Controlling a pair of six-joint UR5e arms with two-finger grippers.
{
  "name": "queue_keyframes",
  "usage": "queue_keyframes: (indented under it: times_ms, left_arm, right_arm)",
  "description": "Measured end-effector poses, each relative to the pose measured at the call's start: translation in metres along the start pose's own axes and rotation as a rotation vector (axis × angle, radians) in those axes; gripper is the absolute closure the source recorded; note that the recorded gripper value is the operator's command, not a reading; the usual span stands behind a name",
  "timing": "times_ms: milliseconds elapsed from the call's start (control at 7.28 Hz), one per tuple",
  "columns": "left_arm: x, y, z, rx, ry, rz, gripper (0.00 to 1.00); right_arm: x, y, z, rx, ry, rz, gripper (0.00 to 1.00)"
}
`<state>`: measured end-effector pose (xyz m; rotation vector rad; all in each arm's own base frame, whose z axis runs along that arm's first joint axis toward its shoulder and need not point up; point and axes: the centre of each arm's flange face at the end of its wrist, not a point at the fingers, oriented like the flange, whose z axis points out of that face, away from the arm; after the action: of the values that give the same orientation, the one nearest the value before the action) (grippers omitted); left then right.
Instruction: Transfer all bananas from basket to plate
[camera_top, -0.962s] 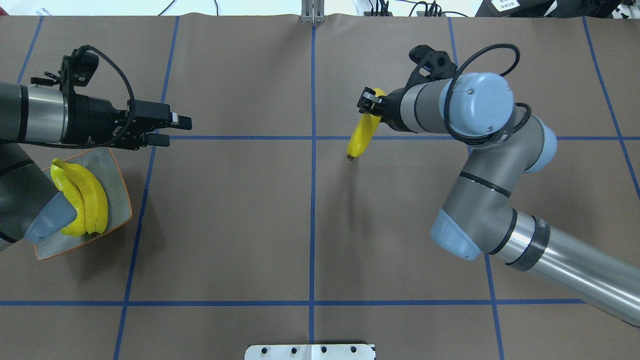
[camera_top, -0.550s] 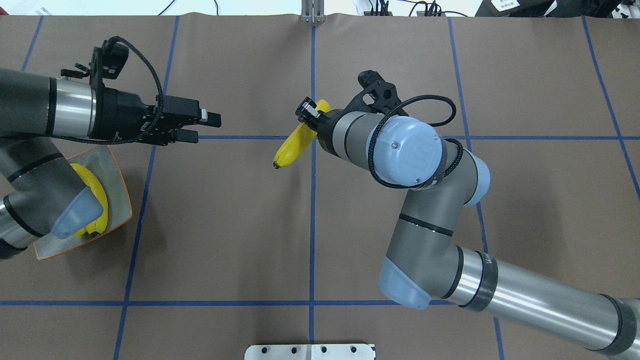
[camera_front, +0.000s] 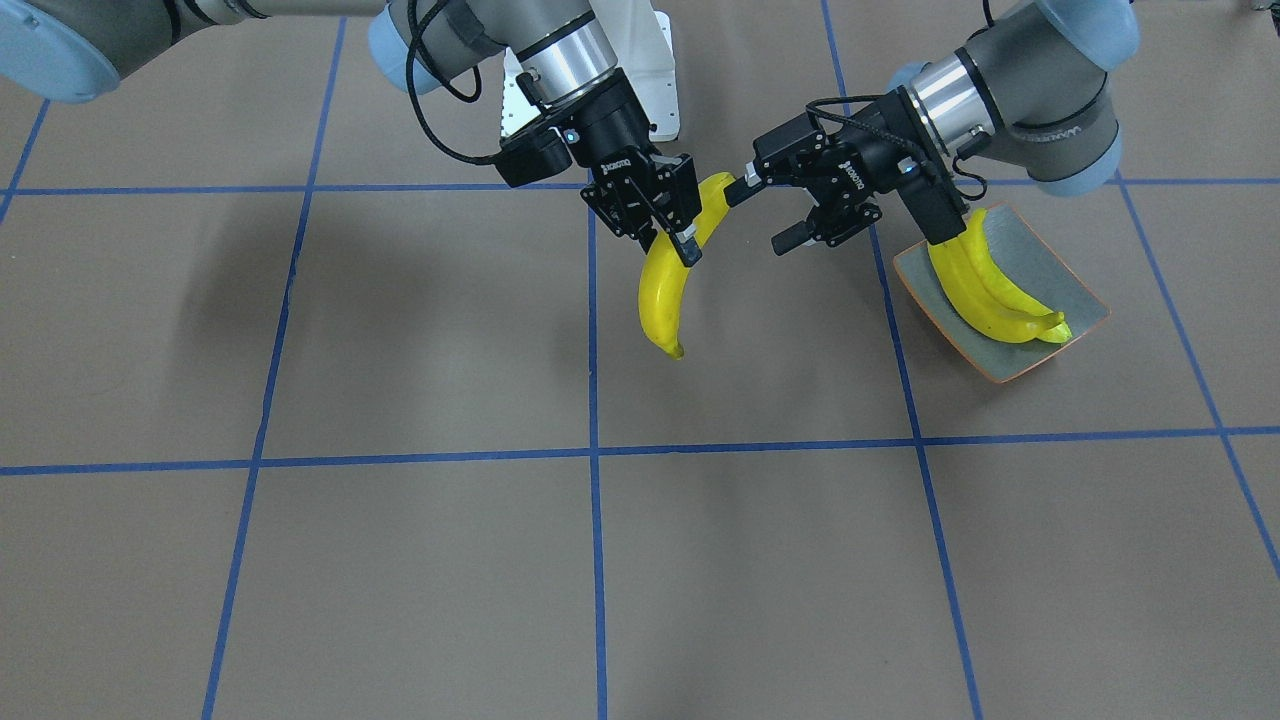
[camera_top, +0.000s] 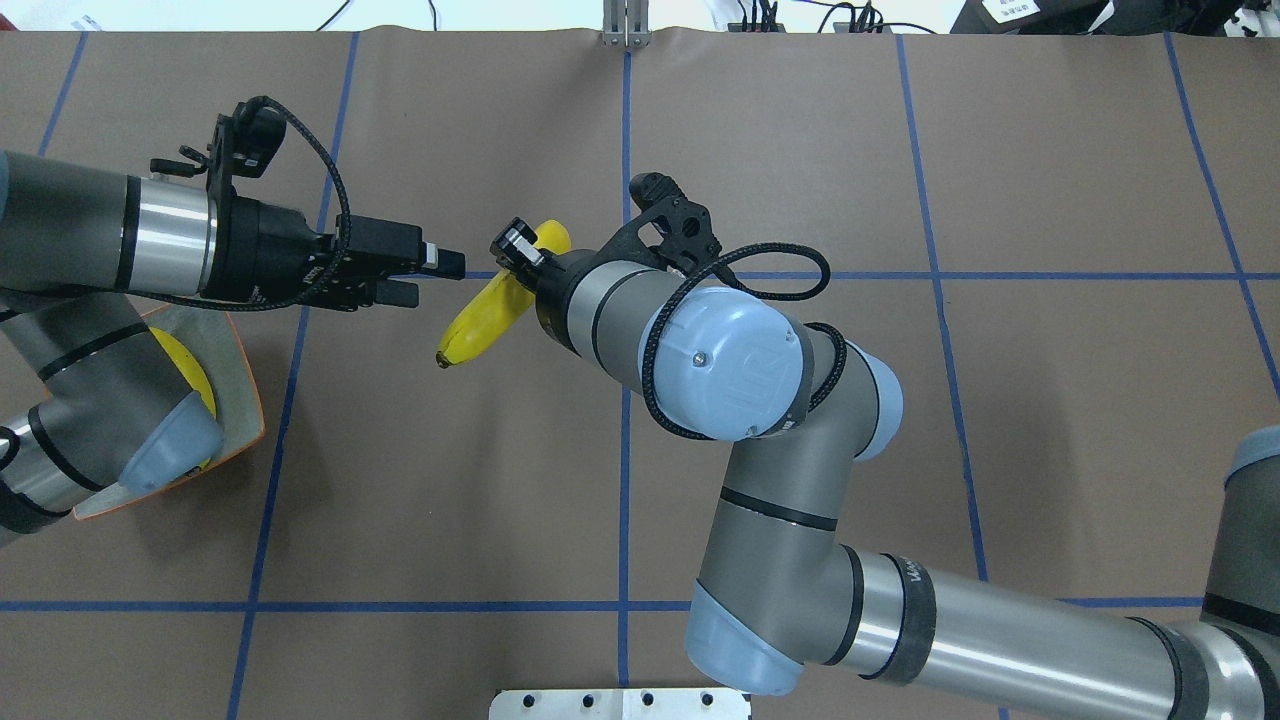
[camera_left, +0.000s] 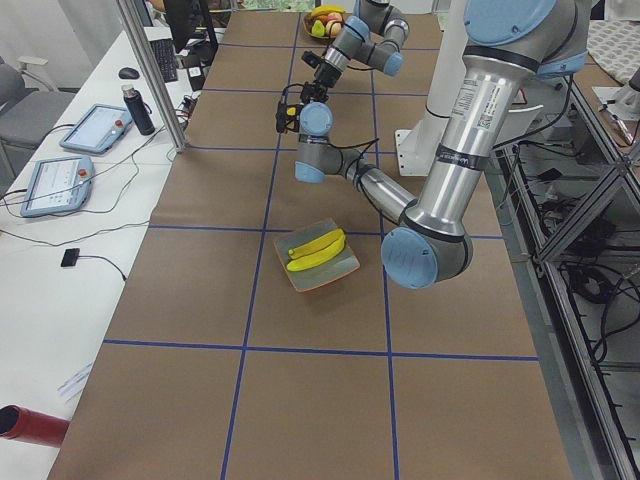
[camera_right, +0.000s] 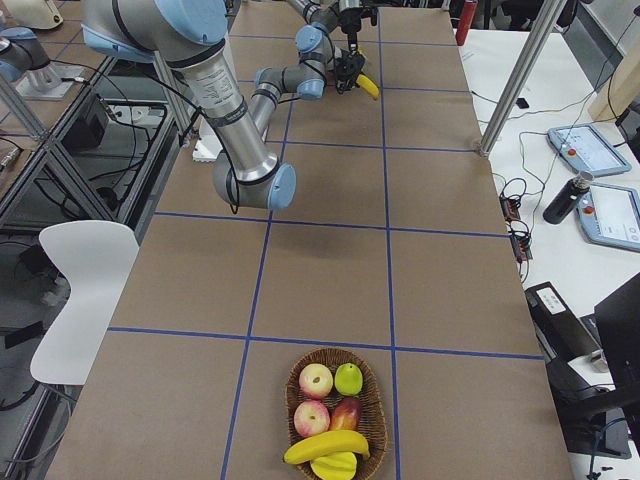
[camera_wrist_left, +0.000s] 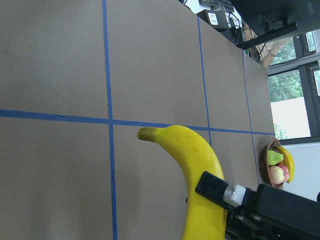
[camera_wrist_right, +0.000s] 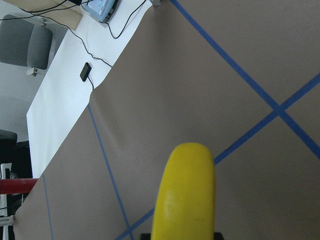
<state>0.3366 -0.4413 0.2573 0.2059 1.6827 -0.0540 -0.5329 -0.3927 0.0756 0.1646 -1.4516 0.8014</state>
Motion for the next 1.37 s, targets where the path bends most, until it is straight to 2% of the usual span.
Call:
queue_keyframes:
  times_ms: [275, 412, 550, 687, 824, 962, 1099, 1374]
  left_arm:
    - [0.003, 0.02, 0.014, -0.046, 0.015, 0.007, 0.02]
    - [0.004, 0.029, 0.021, -0.067, 0.02, 0.007, 0.35]
    - [0.005, 0.034, 0.025, -0.08, 0.022, 0.007, 0.9]
    - [0.006, 0.037, 0.027, -0.086, 0.026, 0.009, 1.0]
    - [0.009, 0.038, 0.026, -0.086, 0.032, 0.013, 1.0]
    - [0.01, 0.039, 0.023, -0.084, 0.045, 0.021, 1.0]
    - [0.011, 0.041, 0.02, -0.082, 0.06, 0.03, 1.0]
    - [0.01, 0.041, 0.017, -0.08, 0.067, 0.034, 1.0]
  right_arm:
    - [-0.007, 0.004, -0.003, -0.008, -0.012, 0.003, 1.0]
    - [-0.008, 0.005, -0.004, -0.01, -0.016, 0.004, 1.0]
    - [-0.008, 0.005, -0.004, -0.011, -0.018, 0.002, 1.0]
    - [-0.008, 0.005, -0.004, -0.011, -0.017, -0.003, 1.0]
    - [-0.006, 0.005, -0.004, -0.011, -0.015, -0.01, 1.0]
    - [-0.005, 0.005, -0.003, -0.012, -0.014, -0.022, 0.41]
    - [-0.003, 0.004, -0.002, -0.009, -0.008, -0.047, 0.0]
    - [-0.002, 0.003, -0.003, -0.008, -0.012, -0.108, 0.0]
